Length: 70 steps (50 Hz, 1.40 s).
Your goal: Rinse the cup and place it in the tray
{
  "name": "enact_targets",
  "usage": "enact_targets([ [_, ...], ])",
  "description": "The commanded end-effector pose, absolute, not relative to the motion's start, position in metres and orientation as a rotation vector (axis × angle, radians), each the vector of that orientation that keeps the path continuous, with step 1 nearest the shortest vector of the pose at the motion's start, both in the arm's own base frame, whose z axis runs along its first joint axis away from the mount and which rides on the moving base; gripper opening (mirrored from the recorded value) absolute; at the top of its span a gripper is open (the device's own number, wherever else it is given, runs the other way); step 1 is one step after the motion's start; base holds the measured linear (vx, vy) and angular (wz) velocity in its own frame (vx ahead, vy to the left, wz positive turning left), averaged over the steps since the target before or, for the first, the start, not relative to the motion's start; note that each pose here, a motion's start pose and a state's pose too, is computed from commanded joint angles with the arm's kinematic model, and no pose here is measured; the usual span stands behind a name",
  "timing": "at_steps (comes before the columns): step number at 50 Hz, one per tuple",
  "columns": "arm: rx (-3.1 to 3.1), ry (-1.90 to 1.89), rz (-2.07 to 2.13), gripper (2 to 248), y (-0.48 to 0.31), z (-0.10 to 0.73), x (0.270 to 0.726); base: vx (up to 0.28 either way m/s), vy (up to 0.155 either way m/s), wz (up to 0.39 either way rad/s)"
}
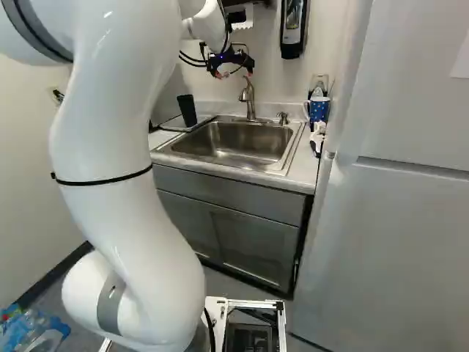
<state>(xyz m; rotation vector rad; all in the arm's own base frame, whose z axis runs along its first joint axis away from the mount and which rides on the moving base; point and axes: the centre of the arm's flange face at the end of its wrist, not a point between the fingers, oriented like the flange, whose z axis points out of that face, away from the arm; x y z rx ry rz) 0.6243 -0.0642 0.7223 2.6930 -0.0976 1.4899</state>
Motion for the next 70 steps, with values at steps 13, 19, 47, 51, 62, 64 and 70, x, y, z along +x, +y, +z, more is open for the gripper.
enact_targets([
  [13, 2.698, -0.132, 1.455, 247, -0.077, 0.723, 0.602, 0.0, 0.0, 0.0],
  [19, 2.715, -0.148, 1.415, 247, -0.082, 0.721, 0.589, 0.0, 0.0, 0.0],
  [47, 2.842, -0.206, 1.137, 247, -0.093, 0.71, 0.524, 0.0, 0.0, 0.0],
  [51, 2.858, -0.21, 1.101, 247, -0.092, 0.708, 0.514, 0.0, 0.0, 0.0],
  [62, 2.881, -0.219, 1.043, 247, -0.09, 0.706, 0.488, 0.0, 0.0, 0.0],
  [64, 2.882, -0.22, 1.04, 247, -0.09, 0.705, 0.484, 0.0, 0.0, 0.0],
  [70, 2.881, -0.221, 1.041, 247, -0.088, 0.705, 0.474, 0.0, 0.0, 0.0],
])
